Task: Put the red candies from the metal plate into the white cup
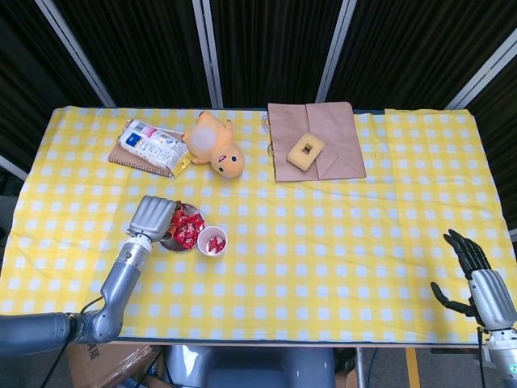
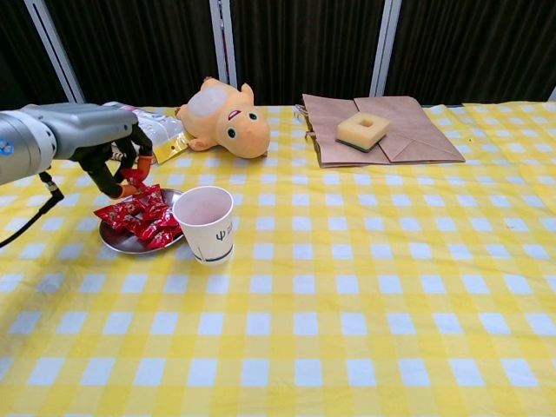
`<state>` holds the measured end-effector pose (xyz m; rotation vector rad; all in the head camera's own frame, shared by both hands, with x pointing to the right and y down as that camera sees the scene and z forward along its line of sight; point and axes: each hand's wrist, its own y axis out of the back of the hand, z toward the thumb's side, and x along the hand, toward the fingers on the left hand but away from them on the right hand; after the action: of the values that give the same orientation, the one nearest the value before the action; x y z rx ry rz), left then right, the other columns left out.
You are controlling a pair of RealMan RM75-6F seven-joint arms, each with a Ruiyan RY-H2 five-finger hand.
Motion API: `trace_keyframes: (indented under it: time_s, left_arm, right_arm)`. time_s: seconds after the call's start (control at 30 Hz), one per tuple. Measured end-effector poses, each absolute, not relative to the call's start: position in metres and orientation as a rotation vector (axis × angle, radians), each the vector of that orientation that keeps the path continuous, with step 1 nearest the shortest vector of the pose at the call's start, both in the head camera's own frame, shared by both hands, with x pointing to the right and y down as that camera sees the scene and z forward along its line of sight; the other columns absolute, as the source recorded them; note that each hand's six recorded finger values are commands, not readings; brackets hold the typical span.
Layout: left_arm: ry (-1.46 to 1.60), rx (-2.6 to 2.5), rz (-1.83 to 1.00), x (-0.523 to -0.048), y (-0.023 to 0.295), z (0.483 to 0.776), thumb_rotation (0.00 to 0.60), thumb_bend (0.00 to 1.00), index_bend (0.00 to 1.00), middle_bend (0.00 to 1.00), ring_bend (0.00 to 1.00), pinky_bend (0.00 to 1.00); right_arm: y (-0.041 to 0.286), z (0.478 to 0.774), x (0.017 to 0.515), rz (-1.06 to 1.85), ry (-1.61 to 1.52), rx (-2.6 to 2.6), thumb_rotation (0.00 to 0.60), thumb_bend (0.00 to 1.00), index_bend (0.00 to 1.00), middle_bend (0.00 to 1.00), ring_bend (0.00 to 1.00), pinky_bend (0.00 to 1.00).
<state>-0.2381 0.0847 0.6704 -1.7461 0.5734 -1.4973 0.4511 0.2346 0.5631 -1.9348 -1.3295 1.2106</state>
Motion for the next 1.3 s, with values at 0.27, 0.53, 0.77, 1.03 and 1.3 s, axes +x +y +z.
trace_keyframes:
  time_s: [0.27,0.53,0.77,1.03,1.3]
  left_arm:
    - [0.598,-1.807,-1.361,-0.206,0.087,0.643,0.600,0.46,0.53,0.63,0.89,0.93]
    - [0.539,-1.840,-1.309,-0.182,0.101,0.642,0.600,0.45,0.52,0.61,0.89,0.93]
    - [0.505,-1.862,-1.322,-0.173,0.111,0.652,0.600,0.35,0.44,0.47,0.89,0.93]
    - [0.536,-1.869,-1.308,-0.175,0.106,0.647,0.600,0.28,0.30,0.36,0.89,0.93]
    - [0.570,-1.794,-1.370,-0.206,0.089,0.644,0.600,0.28,0.29,0.35,0.89,0.93]
  right_arm:
    - [0.235,0.563,0.451,1.210,-1.331,-1.935,0.600,0.42,0.00,0.00,0.00,0.00]
    - [0.234,0.563,0.451,1.210,-1.334,-1.935,0.600,0.42,0.00,0.00,0.00,0.00]
    - [0.234,0.563,0.451,1.210,-1.333,-1.937,0.600,0.42,0.00,0.00,0.00,0.00]
    - [0.234,0.563,0.452,1.210,-1.334,-1.938,0.600,0.42,0.00,0.00,0.00,0.00]
    - [0.235,0.562,0.451,1.207,-1.331,-1.936,0.600,0.42,0.00,0.00,0.00,0.00]
